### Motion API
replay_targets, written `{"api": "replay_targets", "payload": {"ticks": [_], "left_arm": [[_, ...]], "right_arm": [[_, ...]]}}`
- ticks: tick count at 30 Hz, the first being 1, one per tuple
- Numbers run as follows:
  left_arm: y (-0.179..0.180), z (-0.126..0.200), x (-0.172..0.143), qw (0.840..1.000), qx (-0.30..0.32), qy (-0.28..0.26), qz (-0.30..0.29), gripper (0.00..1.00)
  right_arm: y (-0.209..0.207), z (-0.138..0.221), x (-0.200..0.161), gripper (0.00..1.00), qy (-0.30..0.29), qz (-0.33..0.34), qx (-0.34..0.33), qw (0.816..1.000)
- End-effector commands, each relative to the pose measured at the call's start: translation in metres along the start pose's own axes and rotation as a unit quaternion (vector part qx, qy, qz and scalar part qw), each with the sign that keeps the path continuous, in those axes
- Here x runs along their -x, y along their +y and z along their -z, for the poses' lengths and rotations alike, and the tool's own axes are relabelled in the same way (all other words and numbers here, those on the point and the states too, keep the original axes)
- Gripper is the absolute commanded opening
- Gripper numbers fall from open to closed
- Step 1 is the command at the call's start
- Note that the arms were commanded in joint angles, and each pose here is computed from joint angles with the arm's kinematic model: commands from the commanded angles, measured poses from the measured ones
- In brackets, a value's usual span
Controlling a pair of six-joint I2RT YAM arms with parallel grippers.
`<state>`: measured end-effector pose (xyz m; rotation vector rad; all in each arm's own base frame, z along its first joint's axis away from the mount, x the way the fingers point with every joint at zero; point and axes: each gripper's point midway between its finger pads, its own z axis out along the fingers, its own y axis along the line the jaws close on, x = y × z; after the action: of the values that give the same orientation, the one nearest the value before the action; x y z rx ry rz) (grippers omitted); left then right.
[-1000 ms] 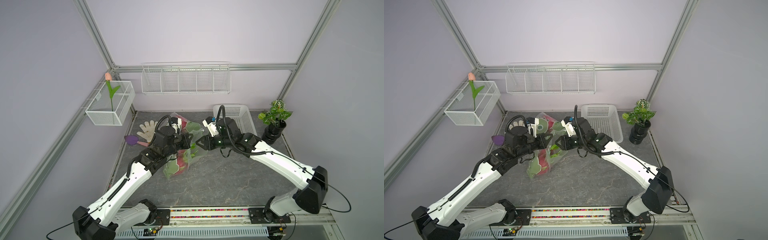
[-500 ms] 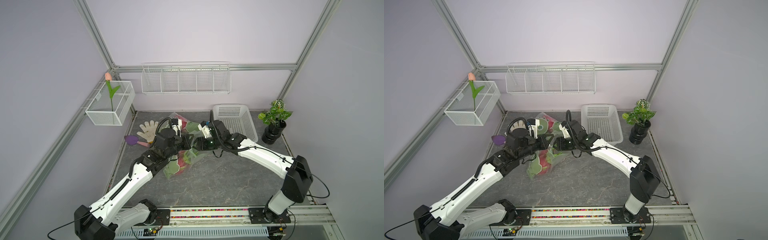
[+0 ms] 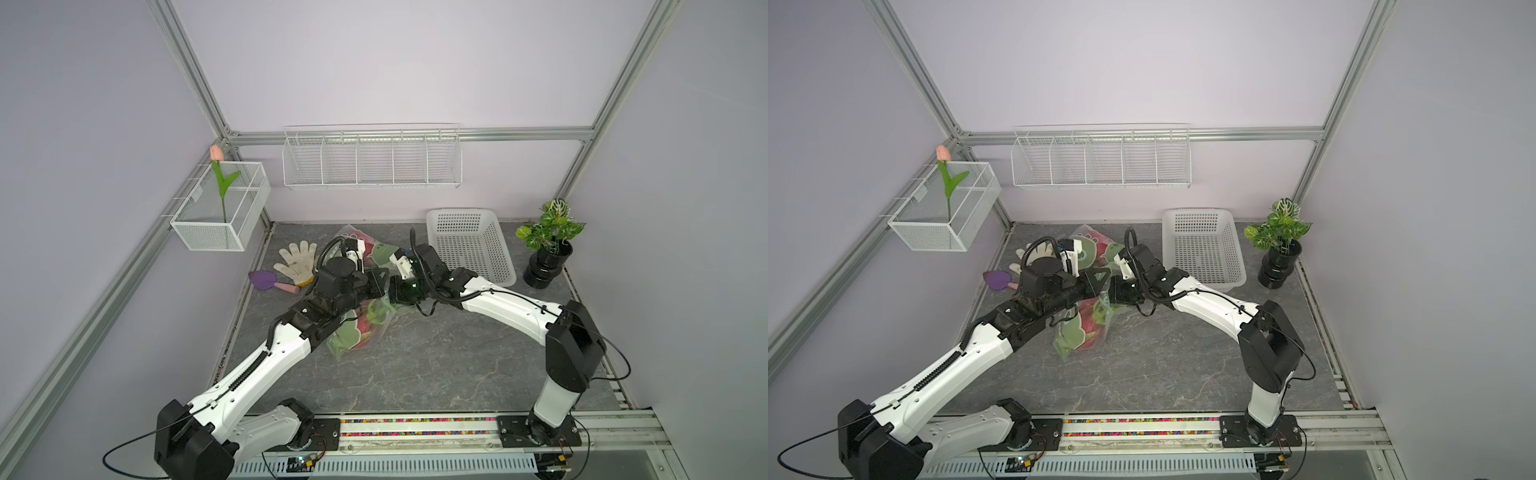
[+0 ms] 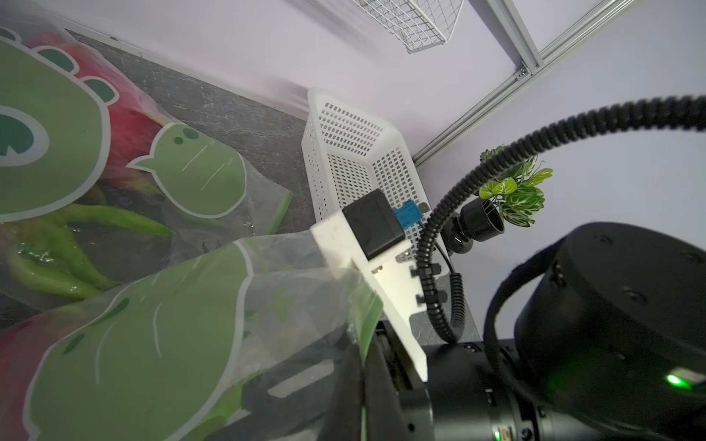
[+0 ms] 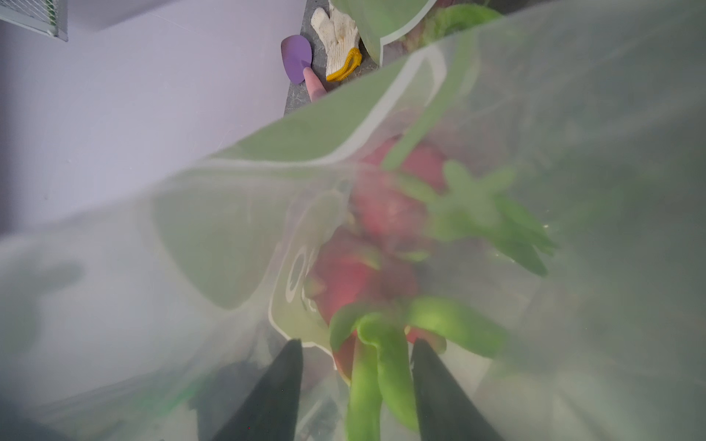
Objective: Open the zip-top bag and take out the dragon fruit
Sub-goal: Pick up the dragon fruit from the zipper food storage bag.
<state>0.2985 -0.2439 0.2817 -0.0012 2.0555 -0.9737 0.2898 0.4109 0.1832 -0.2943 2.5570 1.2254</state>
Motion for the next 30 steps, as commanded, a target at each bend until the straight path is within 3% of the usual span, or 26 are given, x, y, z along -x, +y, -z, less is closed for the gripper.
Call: {"api": "replay_targets", "payload": {"ticks": [1,18,30], "left_arm": [[0.003,-0.004,-0.002,1.000,-0.001,-0.002,0.011,0.00],[0.004,-0.012,-0.004,1.000,-0.003,0.002,0.021,0.00],[0.005,-0.019,-0.006,1.000,-0.004,0.005,0.030,0.00]], "right_arm": [[0.009,-0.006,0.005,0.50,-0.003,-0.012,0.019,1.000],[-0.002,-0.023,0.006,0.42,0.000,-0.025,0.016,1.000],[-0.002,-0.034,0.006,0.42,0.005,-0.032,0.026,0.999]]}}
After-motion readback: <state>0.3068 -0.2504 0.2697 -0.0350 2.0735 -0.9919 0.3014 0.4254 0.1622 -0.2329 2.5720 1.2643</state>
